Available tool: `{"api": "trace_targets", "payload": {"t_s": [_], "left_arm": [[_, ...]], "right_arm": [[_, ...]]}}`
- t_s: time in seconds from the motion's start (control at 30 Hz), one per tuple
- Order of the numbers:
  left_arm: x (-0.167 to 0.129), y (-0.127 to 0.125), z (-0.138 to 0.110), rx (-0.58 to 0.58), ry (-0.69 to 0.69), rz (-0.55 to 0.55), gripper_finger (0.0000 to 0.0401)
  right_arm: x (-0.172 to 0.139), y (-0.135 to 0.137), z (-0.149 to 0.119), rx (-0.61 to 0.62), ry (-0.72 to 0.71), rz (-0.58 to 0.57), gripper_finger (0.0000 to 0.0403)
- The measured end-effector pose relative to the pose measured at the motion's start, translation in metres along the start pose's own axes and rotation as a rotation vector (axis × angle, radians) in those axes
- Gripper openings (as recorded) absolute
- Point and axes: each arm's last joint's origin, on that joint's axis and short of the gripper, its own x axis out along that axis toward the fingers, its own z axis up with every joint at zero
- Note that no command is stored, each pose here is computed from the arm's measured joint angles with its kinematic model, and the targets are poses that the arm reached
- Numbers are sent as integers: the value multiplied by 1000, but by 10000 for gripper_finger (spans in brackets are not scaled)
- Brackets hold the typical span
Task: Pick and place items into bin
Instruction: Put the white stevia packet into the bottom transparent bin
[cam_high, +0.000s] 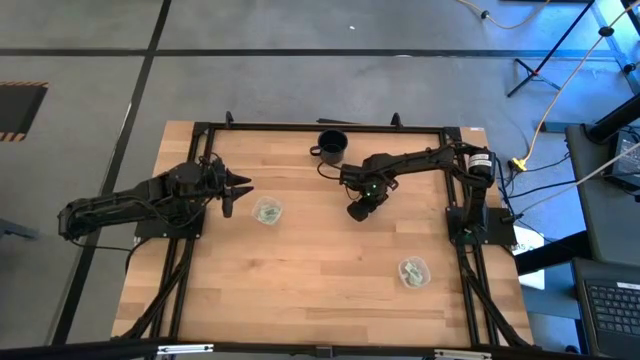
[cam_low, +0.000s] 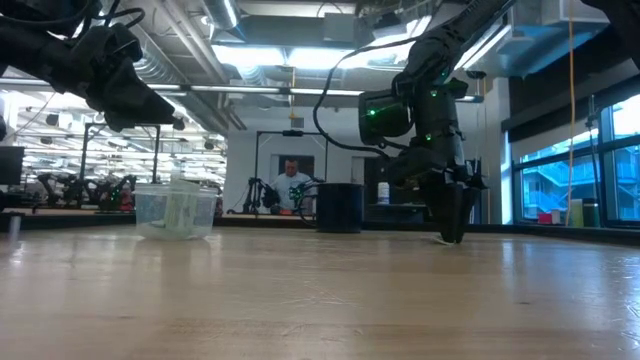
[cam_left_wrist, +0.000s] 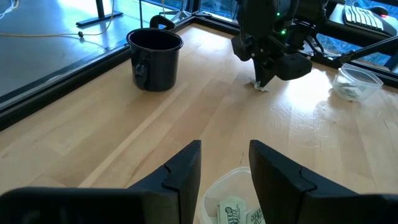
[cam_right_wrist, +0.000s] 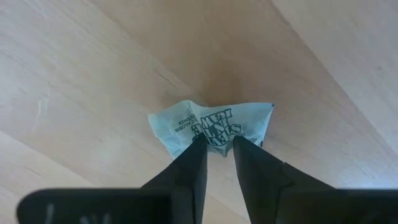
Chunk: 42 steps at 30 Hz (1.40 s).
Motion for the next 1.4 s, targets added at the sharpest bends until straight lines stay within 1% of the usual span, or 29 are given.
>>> {"api": "trace_targets", "payload": {"t_s": [0.47,0.53,0.7,0.8,0.93,1.0,1.2,1.33,1.4], "left_arm": [[0,0,0,0,0,2,129],[0,0,0,0,0,3,129],[0,0,0,0,-1,4,129],[0,0,0,0,-1,4,129],[0,0,0,0,-1,4,129],[0,0,0,0,-1,4,129],[0,0,0,0,-1,3,129],[0,0,0,0,0,3,129],[0,0,0,0,0,3,129]], "right_arm": [[0,0,0,-23,2,-1,84],[0,0,0,-24,3,-2,75],[0,-1,0,-31,5,-5,37],[0,-1,0,-53,4,-6,18],[-2,1,0,-92,8,-10,10],[-5,4,0,-116,9,-32,10],[-29,22,1,-185,-2,-98,11],[-59,35,-17,-231,23,-101,11],[-74,39,-29,-228,20,-100,11]]}}
